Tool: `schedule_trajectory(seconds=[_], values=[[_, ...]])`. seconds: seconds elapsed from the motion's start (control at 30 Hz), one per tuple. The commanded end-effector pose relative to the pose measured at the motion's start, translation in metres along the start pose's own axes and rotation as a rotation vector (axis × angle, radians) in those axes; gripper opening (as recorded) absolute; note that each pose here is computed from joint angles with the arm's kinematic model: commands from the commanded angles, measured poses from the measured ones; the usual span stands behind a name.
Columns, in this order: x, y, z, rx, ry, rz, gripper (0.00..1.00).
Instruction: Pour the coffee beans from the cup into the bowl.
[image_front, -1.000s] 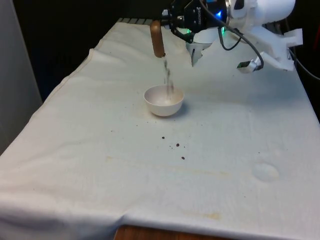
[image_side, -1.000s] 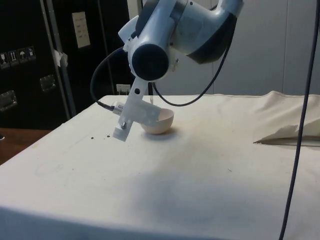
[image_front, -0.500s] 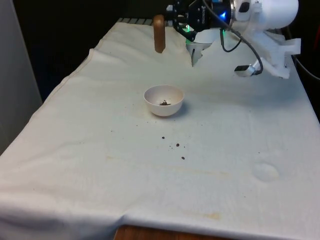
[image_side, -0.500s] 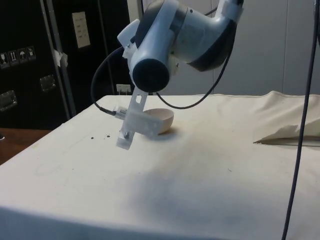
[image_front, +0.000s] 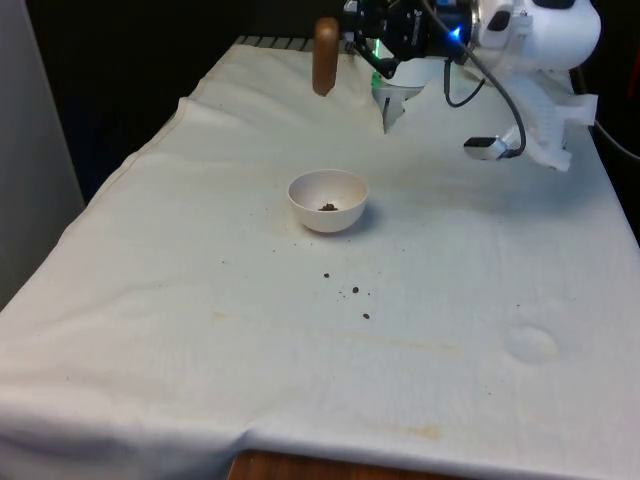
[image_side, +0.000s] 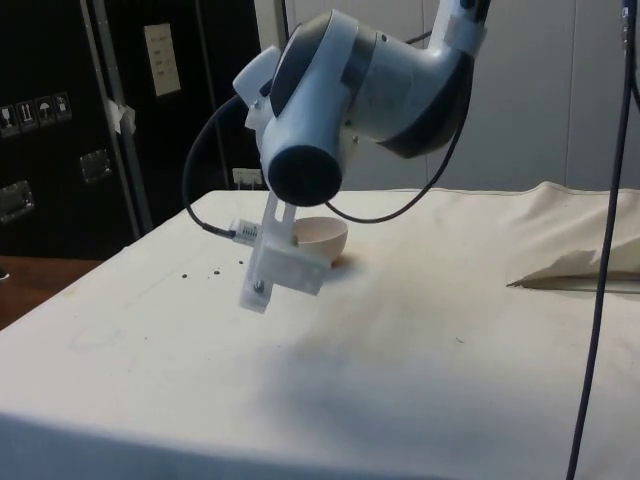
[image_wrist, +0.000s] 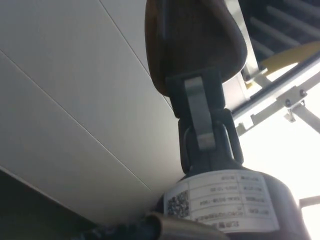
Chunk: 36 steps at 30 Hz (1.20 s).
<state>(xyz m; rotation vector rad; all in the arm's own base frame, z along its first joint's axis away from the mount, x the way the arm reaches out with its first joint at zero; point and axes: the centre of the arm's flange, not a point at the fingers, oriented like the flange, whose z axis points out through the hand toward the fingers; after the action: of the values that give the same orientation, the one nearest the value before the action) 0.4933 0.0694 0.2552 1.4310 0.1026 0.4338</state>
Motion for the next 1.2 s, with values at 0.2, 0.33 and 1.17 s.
schedule_trajectory(seconds=[0.2, 0.33, 1.17], values=[[0.0011, -0.0020, -0.0059, -0.065, 0.018, -0.010, 0.00], [0.0015, -0.0015, -0.0077, -0.077, 0.020, -0.009, 0.00], [0.0051, -0.0032, -0.0078, -0.106, 0.044, 0.023, 0.00]])
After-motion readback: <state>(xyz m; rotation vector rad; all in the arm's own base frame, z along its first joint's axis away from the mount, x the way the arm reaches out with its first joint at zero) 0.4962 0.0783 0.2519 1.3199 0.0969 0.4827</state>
